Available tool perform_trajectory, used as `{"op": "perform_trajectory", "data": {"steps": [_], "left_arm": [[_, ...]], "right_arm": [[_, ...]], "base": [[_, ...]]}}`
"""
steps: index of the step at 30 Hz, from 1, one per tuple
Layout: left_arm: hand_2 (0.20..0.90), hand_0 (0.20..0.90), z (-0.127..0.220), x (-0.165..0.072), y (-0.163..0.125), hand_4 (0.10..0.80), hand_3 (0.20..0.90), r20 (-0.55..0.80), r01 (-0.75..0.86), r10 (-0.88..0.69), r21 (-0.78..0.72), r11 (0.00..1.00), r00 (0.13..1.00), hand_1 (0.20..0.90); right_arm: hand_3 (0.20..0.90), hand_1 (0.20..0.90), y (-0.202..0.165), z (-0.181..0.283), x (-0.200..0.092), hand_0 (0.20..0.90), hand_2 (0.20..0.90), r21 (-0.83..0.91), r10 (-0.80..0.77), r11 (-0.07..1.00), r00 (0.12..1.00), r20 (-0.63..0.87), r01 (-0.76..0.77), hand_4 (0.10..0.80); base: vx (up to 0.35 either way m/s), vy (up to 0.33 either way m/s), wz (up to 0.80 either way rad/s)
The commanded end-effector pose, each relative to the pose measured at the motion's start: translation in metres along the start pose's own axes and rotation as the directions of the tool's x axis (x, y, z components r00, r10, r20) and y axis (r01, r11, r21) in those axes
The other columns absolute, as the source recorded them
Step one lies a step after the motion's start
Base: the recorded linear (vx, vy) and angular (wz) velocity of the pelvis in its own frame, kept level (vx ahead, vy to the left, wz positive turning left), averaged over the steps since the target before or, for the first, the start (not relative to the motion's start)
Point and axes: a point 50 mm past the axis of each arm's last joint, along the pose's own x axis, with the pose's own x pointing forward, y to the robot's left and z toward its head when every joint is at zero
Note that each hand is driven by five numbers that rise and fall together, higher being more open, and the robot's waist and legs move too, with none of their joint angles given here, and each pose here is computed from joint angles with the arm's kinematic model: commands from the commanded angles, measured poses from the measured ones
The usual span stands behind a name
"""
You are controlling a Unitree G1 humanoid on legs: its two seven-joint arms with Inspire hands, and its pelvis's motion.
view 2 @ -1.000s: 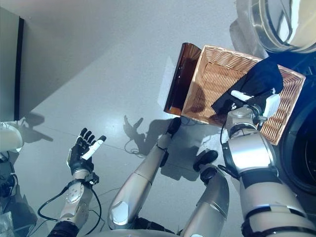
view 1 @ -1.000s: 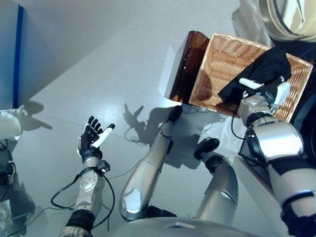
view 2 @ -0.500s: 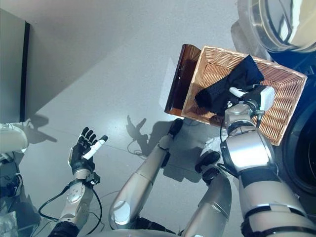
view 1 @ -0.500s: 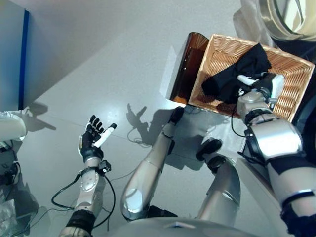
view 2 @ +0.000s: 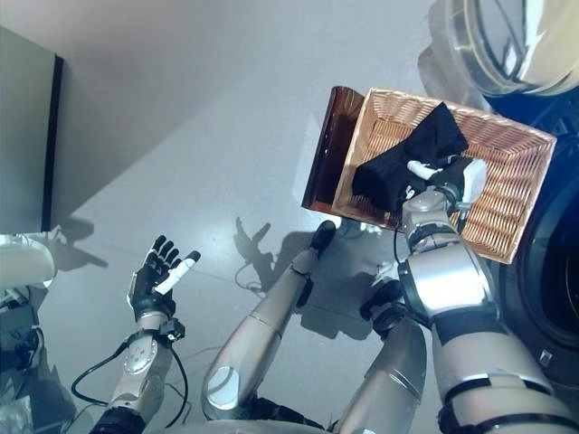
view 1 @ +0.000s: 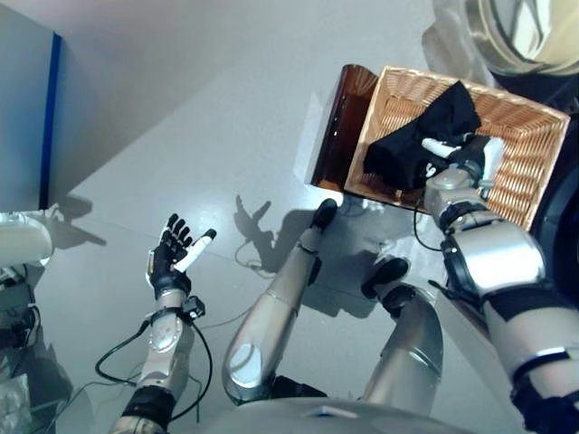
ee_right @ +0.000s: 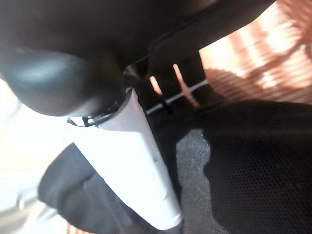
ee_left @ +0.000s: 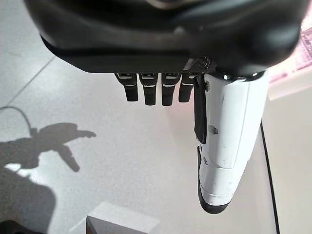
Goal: Pick up the clothes and place them into the washing machine
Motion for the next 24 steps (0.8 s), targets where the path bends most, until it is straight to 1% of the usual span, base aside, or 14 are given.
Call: {"op": "perform_trajectory", "data": {"steps": [1, 3, 5, 6, 7, 8, 10, 11, 13, 15, 16, 19, 21, 24], "left_arm": [[0.900, 0.900, 0.005, -0.003, 0.030, 0.800, 0.900, 0.041, -0.079, 0.078, 0.025, 0.997, 0.996, 0.900], [0.900, 0.900, -0.003, -0.005, 0.032, 0.800, 0.900, 0.008, -0.079, 0.079, 0.020, 0.997, 0.997, 0.900], [0.900, 0.900, -0.010, -0.008, 0.033, 0.800, 0.900, -0.026, -0.079, 0.080, 0.018, 0.997, 0.996, 0.900], [0.900, 0.900, -0.011, -0.009, 0.034, 0.800, 0.900, -0.029, -0.079, 0.079, 0.020, 0.997, 0.996, 0.900], [0.900, 0.900, -0.019, -0.013, 0.035, 0.800, 0.900, -0.066, -0.086, 0.086, 0.002, 0.996, 0.994, 0.900], [0.900, 0.900, -0.024, -0.016, 0.035, 0.800, 0.900, -0.086, -0.091, 0.090, -0.010, 0.996, 0.992, 0.900], [0.900, 0.900, -0.029, -0.020, 0.036, 0.800, 0.900, -0.108, -0.088, 0.086, -0.015, 0.996, 0.990, 0.900], [0.900, 0.900, -0.037, -0.024, 0.035, 0.800, 0.900, -0.142, -0.082, 0.078, -0.029, 0.996, 0.987, 0.900], [0.900, 0.900, -0.046, -0.030, 0.033, 0.800, 0.900, -0.182, -0.071, 0.063, -0.037, 0.997, 0.981, 0.900], [0.900, 0.900, -0.053, -0.036, 0.031, 0.800, 0.900, -0.210, -0.063, 0.049, -0.063, 0.996, 0.976, 0.900], [0.900, 0.900, -0.053, -0.037, 0.031, 0.800, 0.900, -0.212, -0.063, 0.049, -0.062, 0.996, 0.976, 0.900], [0.900, 0.900, -0.064, -0.047, 0.029, 0.800, 0.900, -0.259, -0.053, 0.028, -0.090, 0.995, 0.966, 0.900], [0.900, 0.900, -0.067, -0.050, 0.030, 0.800, 0.900, -0.276, -0.052, 0.026, -0.087, 0.995, 0.961, 0.900], [0.900, 0.900, -0.073, -0.056, 0.027, 0.800, 0.900, -0.300, -0.035, 0.004, -0.097, 0.995, 0.954, 0.900]], "right_arm": [[0.200, 0.200, -0.008, 0.015, 0.005, 0.200, 0.200, 0.289, 0.008, 0.957, 0.997, 0.070, -0.028, 0.300], [0.200, 0.200, -0.005, -0.003, 0.003, 0.200, 0.200, 0.433, 0.050, 0.899, 0.998, 0.041, -0.063, 0.300], [0.200, 0.200, 0.000, -0.021, -0.002, 0.200, 0.200, 0.528, 0.089, 0.845, 0.996, 0.028, -0.090, 0.300], [0.200, 0.200, 0.000, -0.024, -0.003, 0.200, 0.200, 0.528, 0.089, 0.844, 0.996, 0.025, -0.089, 0.300], [0.200, 0.200, 0.005, -0.040, -0.010, 0.200, 0.200, 0.649, 0.141, 0.751, 0.990, 0.024, -0.122, 0.300], [0.200, 0.200, 0.005, -0.048, -0.012, 0.200, 0.200, 0.693, 0.154, 0.711, 0.988, 0.013, -0.120, 0.300], [0.200, 0.200, 0.004, -0.055, -0.013, 0.200, 0.200, 0.719, 0.162, 0.685, 0.987, 0.008, -0.118, 0.300], [0.200, 0.200, 0.005, -0.062, -0.015, 0.200, 0.200, 0.768, 0.178, 0.629, 0.984, 0.007, -0.120, 0.300], [0.200, 0.200, 0.004, -0.071, -0.018, 0.200, 0.200, 0.801, 0.187, 0.589, 0.982, -0.006, -0.107, 0.300], [0.200, 0.200, 0.007, -0.080, -0.023, 0.200, 0.200, 0.868, 0.205, 0.488, 0.979, -0.017, -0.088, 0.300], [0.200, 0.200, 0.007, -0.081, -0.023, 0.200, 0.200, 0.869, 0.206, 0.488, 0.978, -0.018, -0.087, 0.300], [0.200, 0.200, 0.006, -0.091, -0.026, 0.200, 0.200, 0.927, 0.193, 0.372, 0.980, -0.041, -0.034, 0.300], [0.200, 0.200, 0.005, -0.095, -0.028, 0.200, 0.200, 0.936, 0.193, 0.350, 0.980, -0.046, -0.025, 0.300], [0.200, 0.200, 0.003, -0.108, -0.032, 0.200, 0.200, 0.962, 0.178, 0.273, 0.982, -0.068, 0.018, 0.300]], "base": [[0.015, 0.009, -0.07], [0.038, 0.027, -0.14], [0.052, 0.049, -0.21], [0.065, 0.058, -0.32], [0.069, 0.073, -0.37], [0.096, 0.096, -0.38], [0.013, 0.084, -0.41], [-0.035, 0.107, -0.46], [0.033, 0.109, -0.40], [0.071, 0.074, -0.30], [0.060, 0.074, -0.25], [0.057, 0.058, -0.26], [0.043, 0.019, -0.29], [0.050, 0.005, -0.11]]}}
